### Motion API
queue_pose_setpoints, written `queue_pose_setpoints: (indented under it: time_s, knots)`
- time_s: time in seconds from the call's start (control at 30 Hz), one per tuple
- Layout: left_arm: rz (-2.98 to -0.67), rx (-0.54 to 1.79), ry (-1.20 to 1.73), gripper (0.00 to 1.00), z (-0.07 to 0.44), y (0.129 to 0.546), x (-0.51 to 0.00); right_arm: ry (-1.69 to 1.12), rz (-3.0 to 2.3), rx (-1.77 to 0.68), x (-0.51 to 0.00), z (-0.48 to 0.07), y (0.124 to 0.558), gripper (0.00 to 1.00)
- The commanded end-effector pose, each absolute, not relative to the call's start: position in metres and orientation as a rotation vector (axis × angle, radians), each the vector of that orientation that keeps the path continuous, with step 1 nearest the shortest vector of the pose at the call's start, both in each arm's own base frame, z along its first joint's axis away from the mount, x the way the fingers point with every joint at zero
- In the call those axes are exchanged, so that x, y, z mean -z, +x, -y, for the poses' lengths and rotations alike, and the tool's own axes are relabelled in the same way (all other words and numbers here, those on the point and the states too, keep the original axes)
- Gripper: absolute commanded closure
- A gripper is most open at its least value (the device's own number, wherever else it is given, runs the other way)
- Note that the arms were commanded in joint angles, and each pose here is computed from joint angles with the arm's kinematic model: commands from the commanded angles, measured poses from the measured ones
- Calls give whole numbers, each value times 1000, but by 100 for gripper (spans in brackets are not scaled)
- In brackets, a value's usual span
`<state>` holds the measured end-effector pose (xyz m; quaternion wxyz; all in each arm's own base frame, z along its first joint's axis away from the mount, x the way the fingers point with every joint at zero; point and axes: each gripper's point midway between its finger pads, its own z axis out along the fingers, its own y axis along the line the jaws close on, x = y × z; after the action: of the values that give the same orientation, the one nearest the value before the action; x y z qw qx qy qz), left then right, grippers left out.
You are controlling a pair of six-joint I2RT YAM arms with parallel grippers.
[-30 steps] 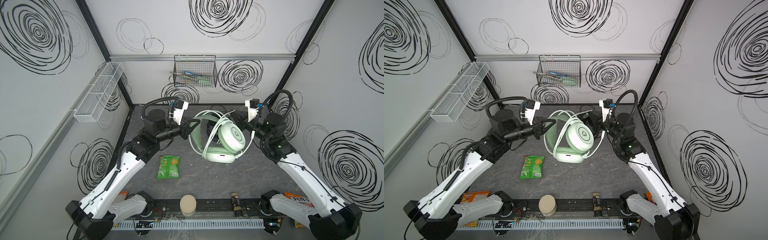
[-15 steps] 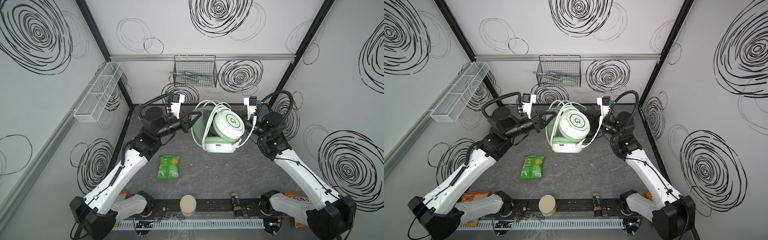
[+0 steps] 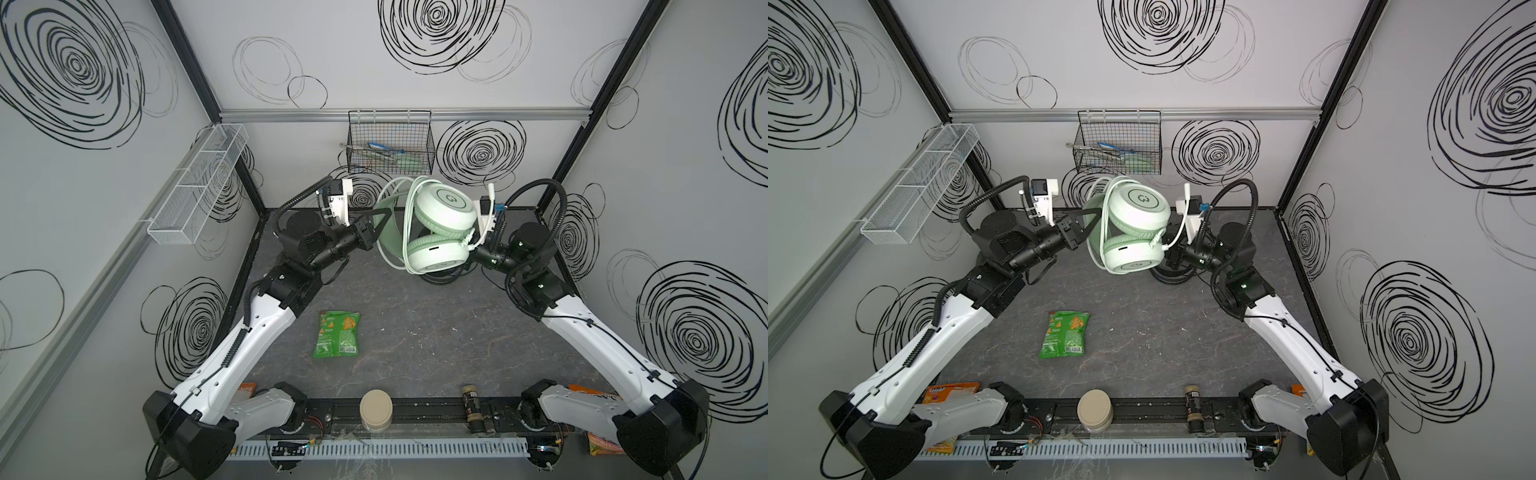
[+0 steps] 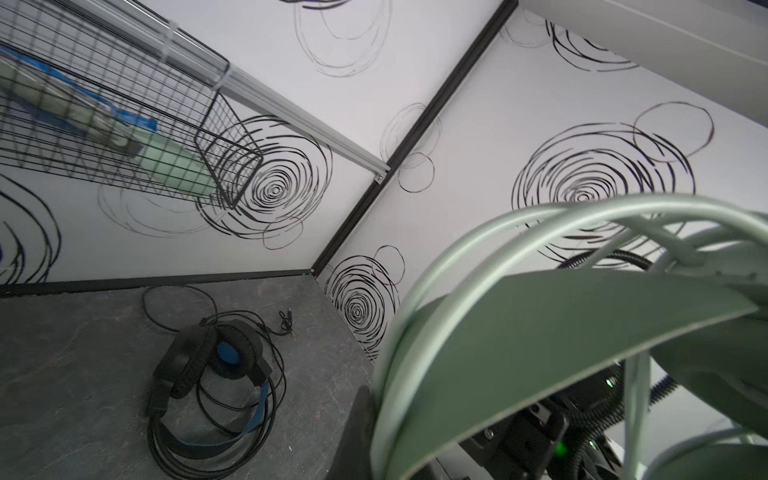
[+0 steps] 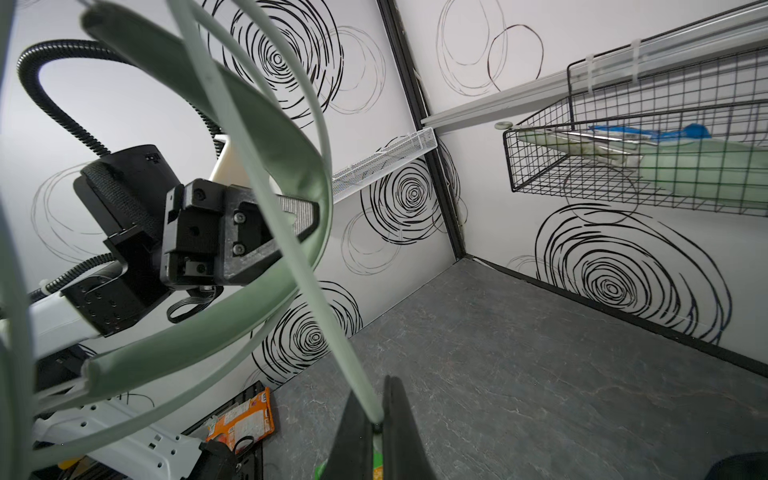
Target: Wrap the headphones
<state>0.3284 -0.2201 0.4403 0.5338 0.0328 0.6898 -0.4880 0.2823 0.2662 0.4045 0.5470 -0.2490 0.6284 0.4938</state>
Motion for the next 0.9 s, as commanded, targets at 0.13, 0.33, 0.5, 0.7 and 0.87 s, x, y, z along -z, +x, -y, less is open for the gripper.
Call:
queue_pose_setpoints:
  time_s: [0.13,0.33,0.5,0.7,0.87]
  knots:
    - [-1554,1019,-268,100,172,357,-480,-571,-1526,-1101,-399,-269,294,95]
    - [-1637,833,-363,100,155,372,-452,-621,-1617,-1047,-378,-285,293,96]
    - [-1671,723,-424,100,143,386,-441,-688,-1669,-1047,-360,-301,283,96]
    - [-1701,734,-493,100,135,403,-425,-693,-1618,-1080,-360,-299,271,96]
    - [-1696,838,-588,100,121,415,-407,-689,-1579,-1095,-368,-296,266,96]
